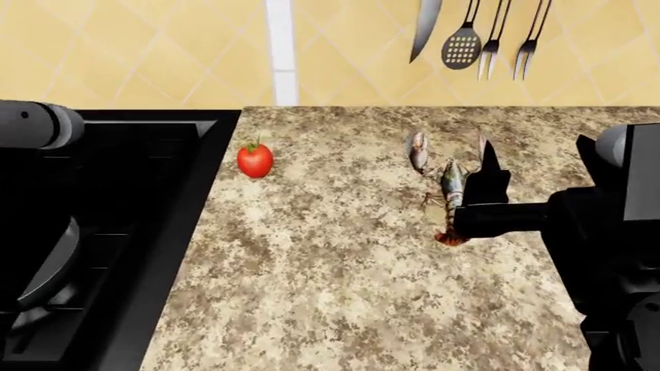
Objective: Place both pans onto different burners. Then place the tomato and the lobster on different pans.
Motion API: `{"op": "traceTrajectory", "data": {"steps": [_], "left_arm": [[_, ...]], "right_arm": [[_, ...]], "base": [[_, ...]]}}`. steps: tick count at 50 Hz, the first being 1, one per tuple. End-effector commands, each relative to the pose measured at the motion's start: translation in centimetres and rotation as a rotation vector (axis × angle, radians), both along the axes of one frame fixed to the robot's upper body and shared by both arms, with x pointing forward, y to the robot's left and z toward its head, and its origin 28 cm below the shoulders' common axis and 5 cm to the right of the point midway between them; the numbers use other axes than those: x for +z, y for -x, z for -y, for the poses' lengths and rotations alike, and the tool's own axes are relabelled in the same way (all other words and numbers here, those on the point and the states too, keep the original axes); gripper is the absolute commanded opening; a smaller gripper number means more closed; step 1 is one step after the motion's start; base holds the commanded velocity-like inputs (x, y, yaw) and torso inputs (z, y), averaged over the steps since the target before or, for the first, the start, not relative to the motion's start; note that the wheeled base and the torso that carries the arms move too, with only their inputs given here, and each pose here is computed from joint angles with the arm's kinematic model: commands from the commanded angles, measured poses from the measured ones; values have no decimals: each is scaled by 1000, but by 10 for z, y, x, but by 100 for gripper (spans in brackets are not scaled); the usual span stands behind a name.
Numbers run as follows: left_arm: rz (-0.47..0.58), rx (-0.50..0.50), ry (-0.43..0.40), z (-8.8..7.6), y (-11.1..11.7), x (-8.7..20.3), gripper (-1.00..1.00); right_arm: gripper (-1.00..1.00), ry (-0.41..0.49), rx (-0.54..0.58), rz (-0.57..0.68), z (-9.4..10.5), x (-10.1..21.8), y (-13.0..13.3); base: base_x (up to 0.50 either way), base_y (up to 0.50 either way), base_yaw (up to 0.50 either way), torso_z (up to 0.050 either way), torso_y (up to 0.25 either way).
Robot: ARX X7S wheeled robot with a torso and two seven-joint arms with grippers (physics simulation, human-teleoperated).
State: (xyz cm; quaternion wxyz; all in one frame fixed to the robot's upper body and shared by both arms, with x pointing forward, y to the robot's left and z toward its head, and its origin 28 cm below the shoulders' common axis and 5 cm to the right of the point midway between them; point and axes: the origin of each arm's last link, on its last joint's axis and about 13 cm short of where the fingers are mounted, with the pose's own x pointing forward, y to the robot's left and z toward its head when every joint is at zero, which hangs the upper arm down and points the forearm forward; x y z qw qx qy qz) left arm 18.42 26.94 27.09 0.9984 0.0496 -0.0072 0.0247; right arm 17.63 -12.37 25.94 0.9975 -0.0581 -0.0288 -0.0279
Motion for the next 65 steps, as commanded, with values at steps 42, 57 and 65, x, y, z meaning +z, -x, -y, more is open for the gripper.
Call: {"op": "traceTrajectory", "data": {"steps": [42,57,65], "left_arm": [[-292,-7,6,70,-173,-1,100],[-370,-9,-21,83,-189,-19,100],[-392,-21,-29,85,-191,-28,100]], "right_arm": [[100,1,-31,-7,7,-5,-1],[100,-26,-29,-15,11,-8,-2],[100,-28,-29,-22,11,-10,-3]], "base": [[0,0,0,0,0],[0,0,0,0,0],[0,0,0,0,1]]}}
